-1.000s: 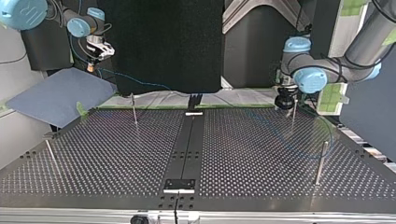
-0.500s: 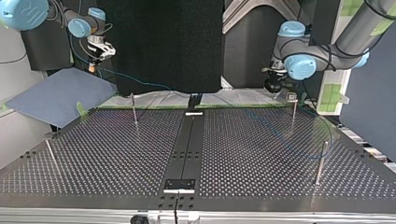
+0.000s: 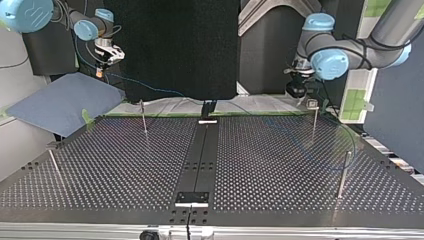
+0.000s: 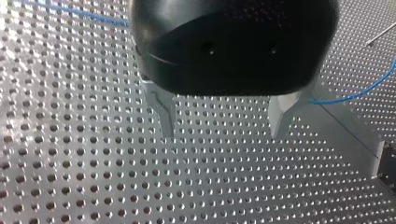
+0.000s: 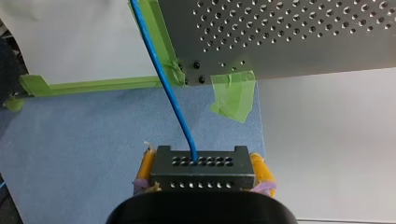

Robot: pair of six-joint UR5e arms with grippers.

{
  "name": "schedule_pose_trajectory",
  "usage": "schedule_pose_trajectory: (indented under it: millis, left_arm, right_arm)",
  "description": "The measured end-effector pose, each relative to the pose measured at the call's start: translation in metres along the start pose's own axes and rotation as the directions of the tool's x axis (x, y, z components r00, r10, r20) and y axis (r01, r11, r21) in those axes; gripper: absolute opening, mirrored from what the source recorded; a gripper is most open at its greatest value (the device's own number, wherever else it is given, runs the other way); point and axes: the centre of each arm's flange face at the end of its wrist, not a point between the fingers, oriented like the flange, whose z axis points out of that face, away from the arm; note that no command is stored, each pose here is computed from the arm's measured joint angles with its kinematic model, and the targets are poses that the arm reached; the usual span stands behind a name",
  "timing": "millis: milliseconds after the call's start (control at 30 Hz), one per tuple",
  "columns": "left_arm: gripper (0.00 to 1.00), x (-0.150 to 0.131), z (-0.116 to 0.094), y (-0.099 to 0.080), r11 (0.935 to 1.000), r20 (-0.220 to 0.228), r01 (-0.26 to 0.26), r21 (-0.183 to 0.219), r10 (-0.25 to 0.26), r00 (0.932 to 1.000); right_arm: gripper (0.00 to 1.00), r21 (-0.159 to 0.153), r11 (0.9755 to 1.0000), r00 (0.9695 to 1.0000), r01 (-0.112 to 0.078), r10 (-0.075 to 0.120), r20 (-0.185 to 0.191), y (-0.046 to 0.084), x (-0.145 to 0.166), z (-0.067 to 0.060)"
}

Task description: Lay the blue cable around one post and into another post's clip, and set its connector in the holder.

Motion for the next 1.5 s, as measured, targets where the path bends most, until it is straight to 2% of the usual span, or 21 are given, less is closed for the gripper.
schedule_pose_trajectory:
  millis: [133,300,533,700,933,1133,1267,1400,1500]
  left_arm:
    - [0.98,-0.005,-0.014,-0.007,0.9993,-0.004,-0.038,0.008,0.038,0.9993]
    - [0.98,-0.011,-0.03,-0.018,0.9956,-0.018,-0.084,0.04,0.085,0.9962]
    - [0.98,-0.03,-0.051,-0.035,0.993,-0.012,-0.076,0.09,0.078,0.9969]
    - [0.98,-0.052,-0.067,-0.049,0.9895,0.025,-0.101,0.103,0.099,0.9947]
    - [0.98,-0.085,-0.089,-0.064,0.9893,0.099,-0.119,0.084,0.111,0.9889]
    - [0.98,-0.118,-0.112,-0.078,0.9927,0.189,-0.102,0.065,0.088,0.9781]
    - [0.98,-0.143,-0.131,-0.087,0.9952,0.261,-0.068,0.07,0.047,0.9643]
    - [0.98,-0.161,-0.149,-0.097,0.9948,0.298,-0.053,0.087,0.024,0.9542]
    - [0.98,-0.169,-0.152,-0.1,0.995,0.298,-0.056,0.083,0.028,0.954]
  right_arm:
    - [0.0,0.0,1.0,1.0,-0.007,0.007,0.001,0.0,0.0,0.0]
    - [0.0,0.001,0.9999,0.9999,-0.01,0.01,0.0,-0.001,0.0,0.0]
    - [0.0,0.005,0.9999,0.9999,-0.01,0.01,-0.002,-0.002,0.0,0.0]
    - [0.0,0.007,0.9999,0.9999,-0.01,0.01,-0.002,-0.003,0.001,0.002]
    - [0.0,0.008,0.9999,1.0,-0.01,0.01,-0.002,-0.004,0.001,0.003]
    - [0.0,0.008,0.9999,0.9999,-0.009,0.009,-0.004,-0.004,0.001,0.004]
    - [0.0,0.01,0.9999,0.9999,-0.009,0.009,-0.005,-0.005,0.002,0.004]
    - [0.0,0.01,0.9999,0.9999,-0.009,0.009,-0.005,-0.005,0.002,0.004]
    - [0.0,0.01,0.9999,0.9999,-0.009,0.009,-0.005,-0.005,0.002,0.005]
